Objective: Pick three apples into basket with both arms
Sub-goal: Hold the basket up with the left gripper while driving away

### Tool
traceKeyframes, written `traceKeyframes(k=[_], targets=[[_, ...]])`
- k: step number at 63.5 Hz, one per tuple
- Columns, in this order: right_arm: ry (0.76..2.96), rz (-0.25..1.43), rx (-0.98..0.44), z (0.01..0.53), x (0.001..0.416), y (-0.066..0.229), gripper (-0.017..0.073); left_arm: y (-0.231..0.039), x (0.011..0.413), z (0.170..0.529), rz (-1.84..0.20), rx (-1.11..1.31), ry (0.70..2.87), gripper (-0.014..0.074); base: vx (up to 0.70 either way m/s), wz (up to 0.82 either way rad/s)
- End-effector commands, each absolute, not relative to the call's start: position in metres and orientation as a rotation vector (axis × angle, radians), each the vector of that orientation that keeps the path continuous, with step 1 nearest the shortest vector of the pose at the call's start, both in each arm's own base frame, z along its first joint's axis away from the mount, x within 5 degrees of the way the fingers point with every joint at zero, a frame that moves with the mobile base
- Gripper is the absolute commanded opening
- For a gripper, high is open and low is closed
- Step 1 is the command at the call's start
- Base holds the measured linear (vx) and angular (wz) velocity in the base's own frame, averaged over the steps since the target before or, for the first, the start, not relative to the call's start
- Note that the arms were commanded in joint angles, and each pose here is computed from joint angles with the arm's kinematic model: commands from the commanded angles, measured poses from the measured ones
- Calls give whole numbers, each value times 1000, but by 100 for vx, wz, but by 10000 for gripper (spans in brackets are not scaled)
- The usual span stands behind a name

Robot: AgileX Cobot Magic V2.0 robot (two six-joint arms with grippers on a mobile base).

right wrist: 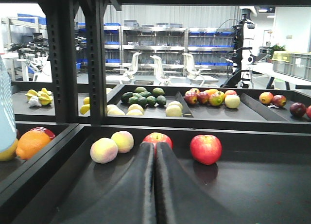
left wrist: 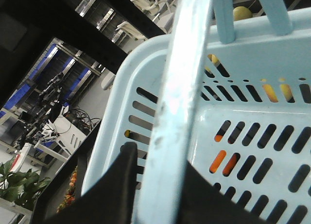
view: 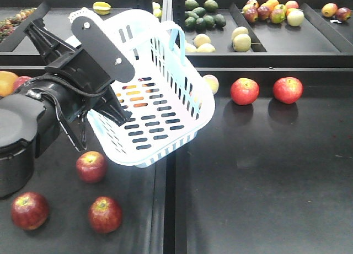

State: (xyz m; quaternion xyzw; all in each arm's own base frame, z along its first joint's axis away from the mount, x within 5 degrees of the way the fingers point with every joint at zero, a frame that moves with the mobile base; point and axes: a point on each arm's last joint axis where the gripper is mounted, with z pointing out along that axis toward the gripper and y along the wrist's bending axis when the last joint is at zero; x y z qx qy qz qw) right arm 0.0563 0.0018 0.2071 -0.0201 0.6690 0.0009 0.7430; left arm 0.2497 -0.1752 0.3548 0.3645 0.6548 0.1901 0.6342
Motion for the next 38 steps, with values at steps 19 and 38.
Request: traceKeyframes(k=[19,38], targets=[[1403,-5,-49,210,56,2,-9,-167,244,381,464,771,1424,-7,-2,10],[1403,-5,-49,210,56,2,-9,-167,244,381,464,771,1424,-7,0,16]])
